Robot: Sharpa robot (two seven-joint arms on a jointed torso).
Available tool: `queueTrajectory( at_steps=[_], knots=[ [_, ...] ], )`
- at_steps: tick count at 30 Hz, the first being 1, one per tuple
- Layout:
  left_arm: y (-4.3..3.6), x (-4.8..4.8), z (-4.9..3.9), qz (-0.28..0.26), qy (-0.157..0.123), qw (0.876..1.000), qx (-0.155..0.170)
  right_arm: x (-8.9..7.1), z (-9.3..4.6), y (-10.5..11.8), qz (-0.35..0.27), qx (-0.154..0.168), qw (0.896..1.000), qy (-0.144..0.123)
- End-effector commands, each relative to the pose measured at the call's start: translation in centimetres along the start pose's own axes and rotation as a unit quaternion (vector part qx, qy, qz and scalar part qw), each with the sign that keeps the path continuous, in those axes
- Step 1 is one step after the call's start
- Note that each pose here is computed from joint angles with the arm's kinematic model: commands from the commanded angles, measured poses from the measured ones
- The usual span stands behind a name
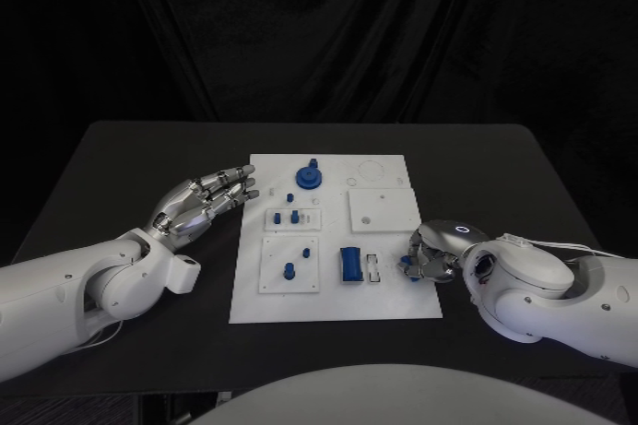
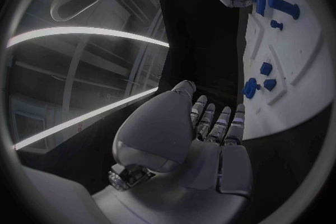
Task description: Assemble the parts on the task board
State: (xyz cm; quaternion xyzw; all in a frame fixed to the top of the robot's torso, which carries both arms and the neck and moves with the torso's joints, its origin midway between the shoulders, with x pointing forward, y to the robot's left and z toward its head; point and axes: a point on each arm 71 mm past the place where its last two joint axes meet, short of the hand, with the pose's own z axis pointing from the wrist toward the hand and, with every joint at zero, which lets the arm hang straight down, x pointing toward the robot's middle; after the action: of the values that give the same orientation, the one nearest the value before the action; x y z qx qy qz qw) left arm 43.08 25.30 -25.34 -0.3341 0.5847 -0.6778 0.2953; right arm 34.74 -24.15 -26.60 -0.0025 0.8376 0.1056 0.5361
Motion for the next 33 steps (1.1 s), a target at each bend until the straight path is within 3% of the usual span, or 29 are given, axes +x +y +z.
queueTrajectory(
  at_steps=[1, 8, 16, 24, 33],
  knots=[
    [-0.29, 0.2, -0.01, -0.007, 0.009, 1.0, 0.028, 1.8, -0.1, -0.7, 0.028, 0.018, 0.999, 0.042],
    [-0.23, 0.22, -0.02, -0.008, 0.01, 1.0, 0.027, 1.8, -0.4, -0.5, 0.134, 0.016, 0.99, 0.041],
    [-0.17, 0.27, -0.02, -0.009, 0.011, 1.0, 0.027, 1.4, -1.1, 0.2, 0.267, 0.017, 0.963, 0.04],
    [-0.13, 0.34, 0.04, -0.009, 0.012, 1.0, 0.027, 0.7, -1.2, 1.3, 0.315, 0.002, 0.949, 0.032],
    [-0.13, 0.33, 0.0, -0.009, 0.012, 1.0, 0.026, 0.5, -0.7, 1.8, 0.318, -0.01, 0.948, 0.024]
  ],
)
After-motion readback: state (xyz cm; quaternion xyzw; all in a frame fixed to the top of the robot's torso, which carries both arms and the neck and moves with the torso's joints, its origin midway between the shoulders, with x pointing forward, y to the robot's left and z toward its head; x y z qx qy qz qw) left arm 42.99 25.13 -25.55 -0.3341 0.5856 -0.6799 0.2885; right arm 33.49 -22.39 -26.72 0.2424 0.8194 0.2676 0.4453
